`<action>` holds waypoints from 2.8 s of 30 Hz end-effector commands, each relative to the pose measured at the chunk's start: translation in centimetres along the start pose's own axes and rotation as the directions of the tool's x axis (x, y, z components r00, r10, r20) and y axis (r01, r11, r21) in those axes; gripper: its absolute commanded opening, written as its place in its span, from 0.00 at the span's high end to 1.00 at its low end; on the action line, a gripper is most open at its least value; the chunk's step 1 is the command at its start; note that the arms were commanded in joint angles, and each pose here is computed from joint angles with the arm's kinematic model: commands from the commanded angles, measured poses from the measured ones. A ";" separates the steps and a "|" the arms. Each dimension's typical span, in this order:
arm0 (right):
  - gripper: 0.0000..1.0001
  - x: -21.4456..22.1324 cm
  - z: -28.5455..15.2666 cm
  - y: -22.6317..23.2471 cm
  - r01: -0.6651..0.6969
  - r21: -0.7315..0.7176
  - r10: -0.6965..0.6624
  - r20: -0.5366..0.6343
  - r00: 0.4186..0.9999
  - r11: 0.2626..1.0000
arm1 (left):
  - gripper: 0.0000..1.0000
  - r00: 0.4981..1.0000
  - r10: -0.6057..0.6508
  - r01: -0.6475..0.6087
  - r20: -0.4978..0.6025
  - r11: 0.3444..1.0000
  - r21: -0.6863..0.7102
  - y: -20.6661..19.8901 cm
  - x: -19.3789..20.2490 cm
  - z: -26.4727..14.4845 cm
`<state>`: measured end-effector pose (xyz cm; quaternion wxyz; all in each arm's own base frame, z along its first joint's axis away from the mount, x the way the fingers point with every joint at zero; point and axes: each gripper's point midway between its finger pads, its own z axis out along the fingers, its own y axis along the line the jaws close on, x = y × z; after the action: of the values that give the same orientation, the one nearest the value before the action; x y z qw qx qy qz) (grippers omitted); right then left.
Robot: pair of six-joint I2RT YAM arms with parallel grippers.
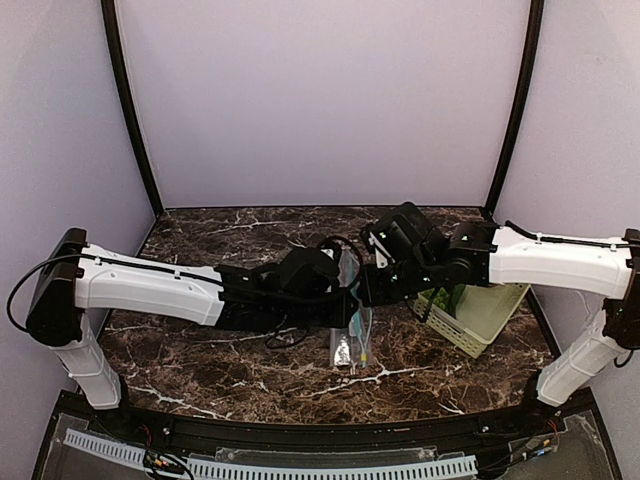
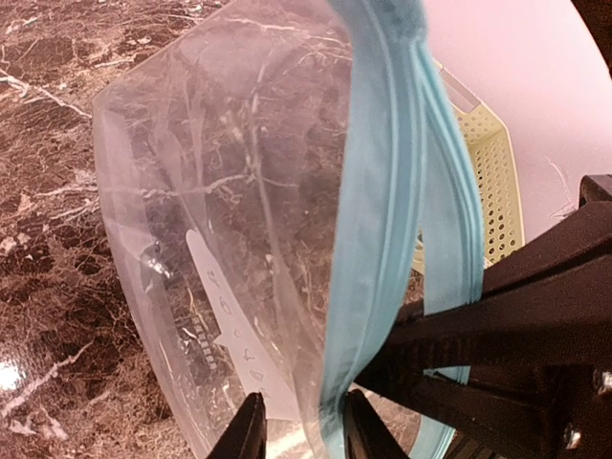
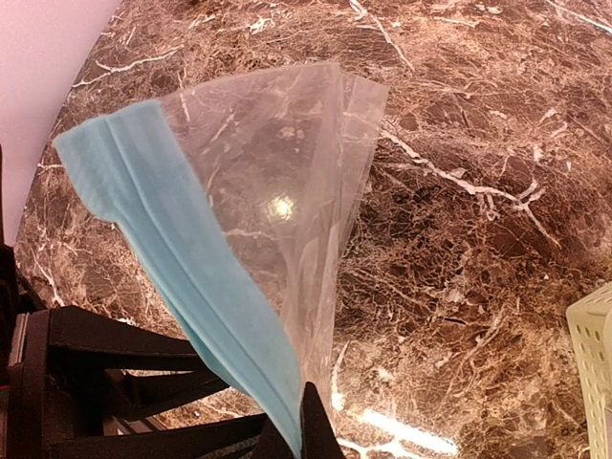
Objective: Place the food in the zip-top bag and seal the zipper
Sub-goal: Open the zipper food storage bag at the center of the board, then adjust the zipper on the food storage bag.
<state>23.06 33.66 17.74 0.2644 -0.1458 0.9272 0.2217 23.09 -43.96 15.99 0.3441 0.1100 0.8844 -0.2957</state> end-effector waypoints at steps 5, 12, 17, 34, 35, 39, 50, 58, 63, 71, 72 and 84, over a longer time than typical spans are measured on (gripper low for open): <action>1.00 0.1 -0.6 0.9 -0.008 -0.039 0.009 0.013 1.000 0.999 | 0.71 0.999 -0.029 0.030 0.026 1.000 -0.011 0.2 -1.0 0.6; 1.00 0.2 -0.7 0.7 -0.016 -0.031 0.016 0.018 1.000 0.999 | 0.88 0.999 -0.037 0.037 0.022 0.999 -0.007 0.5 -1.1 0.8; 1.00 0.4 -0.5 0.0 -0.018 -0.001 0.018 0.019 1.000 1.000 | 0.99 0.999 -0.024 0.024 0.030 1.000 0.011 0.3 -1.4 0.1; 1.00 -0.2 -1.2 -4.5 -0.126 0.159 0.117 0.063 0.991 0.979 | 0.99 0.994 0.085 -0.083 0.062 0.996 -0.044 1.4 -3.4 -4.7; 1.00 -0.3 -1.2 -4.7 -0.130 0.169 0.120 0.068 0.990 0.977 | 0.99 0.994 0.090 -0.088 0.058 0.995 -0.041 1.3 -3.4 -4.7; 1.00 0.1 -1.2 -6.1 -0.145 0.229 0.132 0.073 0.989 0.963 | 0.99 0.993 0.110 -0.107 0.040 0.993 -0.056 1.6 -3.3 -5.0; 0.66 -0.7 -3.4 -2.0 -0.025 -0.001 0.025 0.058 0.998 1.000 | 0.99 0.991 0.124 -0.126 -0.051 0.992 -0.033 1.4 -1.5 -3.8; 0.50 0.6 -8.2 2.2 0.020 -0.279 0.005 0.087 0.996 0.960 | 0.99 0.993 0.104 -0.105 -0.054 0.994 -0.014 1.2 -1.5 -3.5; 0.45 1.1 -9.9 5.5 0.058 -0.380 -0.008 0.129 0.992 0.923 | 0.99 0.994 0.092 -0.091 -0.064 0.996 0.011 0.9 -1.1 -3.2; 0.46 0.6 -7.1 6.0 0.027 -0.355 0.021 0.132 0.991 0.934 | 0.99 0.996 0.073 -0.069 -0.054 0.995 0.065 0.3 -1.0 -3.7; 0.48 0.4 -6.7 5.8 0.021 -0.347 0.026 0.128 0.991 0.938 | 0.99 0.996 0.074 -0.070 -0.053 0.995 0.077 0.2 -1.0 -3.9; 0.62 0.3 -3.8 4.1 -0.018 -0.402 0.059 0.090 0.994 0.915 | 0.99 0.996 0.079 -0.068 -0.043 0.974 0.215 -1.5 -0.6 -5.0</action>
<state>19.52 34.75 22.18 0.2762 -0.1583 0.8613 0.3959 20.85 -41.88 17.91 0.3124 0.1776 0.8721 -0.3322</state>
